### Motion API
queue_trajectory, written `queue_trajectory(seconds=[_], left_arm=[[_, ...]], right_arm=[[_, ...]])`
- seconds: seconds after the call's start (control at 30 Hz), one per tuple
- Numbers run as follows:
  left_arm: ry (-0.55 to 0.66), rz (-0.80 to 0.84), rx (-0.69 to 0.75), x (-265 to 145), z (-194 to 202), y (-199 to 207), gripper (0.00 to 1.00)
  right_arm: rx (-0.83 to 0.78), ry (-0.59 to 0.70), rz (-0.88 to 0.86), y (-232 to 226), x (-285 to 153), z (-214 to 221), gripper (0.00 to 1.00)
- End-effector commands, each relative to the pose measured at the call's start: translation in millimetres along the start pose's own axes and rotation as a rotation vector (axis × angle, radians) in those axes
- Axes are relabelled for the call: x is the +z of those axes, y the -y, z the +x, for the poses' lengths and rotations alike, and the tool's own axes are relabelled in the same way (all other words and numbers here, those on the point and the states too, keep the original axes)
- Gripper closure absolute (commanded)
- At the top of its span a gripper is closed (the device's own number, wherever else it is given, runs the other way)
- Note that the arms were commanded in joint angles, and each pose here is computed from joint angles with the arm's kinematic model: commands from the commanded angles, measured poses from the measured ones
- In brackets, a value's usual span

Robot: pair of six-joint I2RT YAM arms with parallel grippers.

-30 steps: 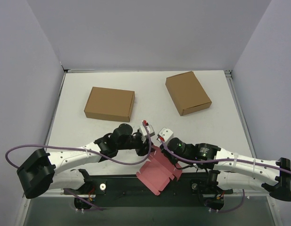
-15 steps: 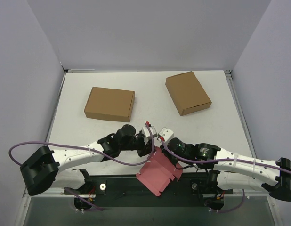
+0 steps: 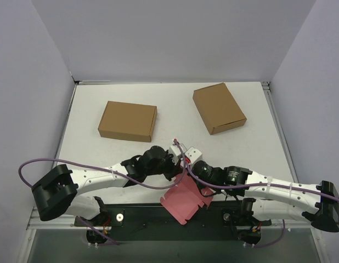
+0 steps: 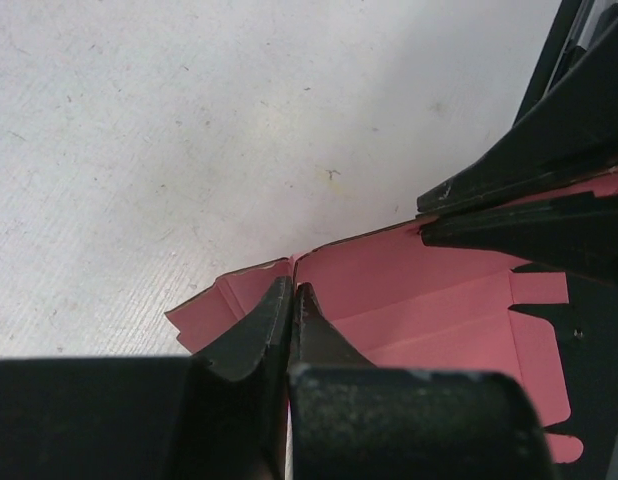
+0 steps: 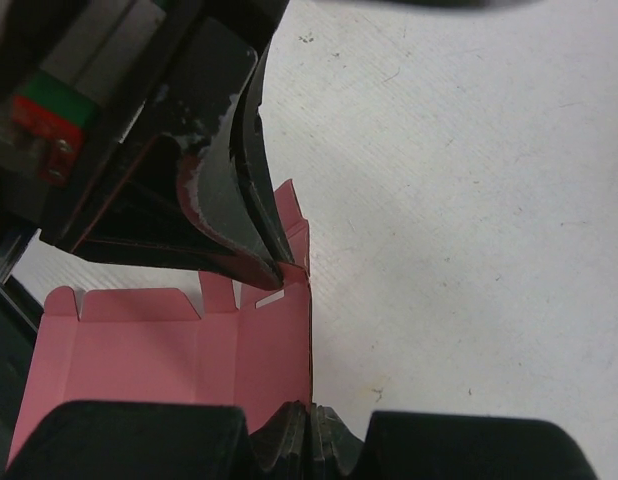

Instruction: Fold the paper box

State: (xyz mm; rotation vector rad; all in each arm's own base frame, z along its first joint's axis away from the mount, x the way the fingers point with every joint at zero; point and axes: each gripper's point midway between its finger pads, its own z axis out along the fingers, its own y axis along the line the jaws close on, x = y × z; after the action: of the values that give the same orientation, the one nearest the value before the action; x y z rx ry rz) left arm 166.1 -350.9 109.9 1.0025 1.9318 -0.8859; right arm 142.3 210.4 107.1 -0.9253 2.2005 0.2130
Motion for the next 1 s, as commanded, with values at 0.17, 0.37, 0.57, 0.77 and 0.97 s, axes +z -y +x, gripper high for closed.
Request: queue_trajectory(seconds=[0.17, 0.37, 0.57, 0.77, 0.97], left_arm=[[0.058, -0.135, -0.035, 1.3, -12.6, -14.9, 1.00], [0.110, -0.298, 0.028, -23.1, -18.1, -43.5, 1.00], [0.144, -0.436, 0.108, -46.2, -23.0, -67.4, 1.00], [0.181, -0.520, 0.117, -58.8, -20.7, -81.1, 1.00], [0.218, -0.552, 0.113, -62.6, -16.7, -84.9, 1.00]], right_arm=[[0.067, 0.102, 0.115, 15.1, -0.6, -25.1, 1.00], [0.233, 0.165, 0.213, 34.9, -14.5, -29.2, 0.47], [0.577, 0.290, 0.252, 49.7, -40.2, -44.6, 0.31], [1.018, 0.409, 0.034, 14.3, -23.2, -61.8, 0.32], [1.254, 0.488, -0.115, -13.2, 3.7, -83.8, 0.36]])
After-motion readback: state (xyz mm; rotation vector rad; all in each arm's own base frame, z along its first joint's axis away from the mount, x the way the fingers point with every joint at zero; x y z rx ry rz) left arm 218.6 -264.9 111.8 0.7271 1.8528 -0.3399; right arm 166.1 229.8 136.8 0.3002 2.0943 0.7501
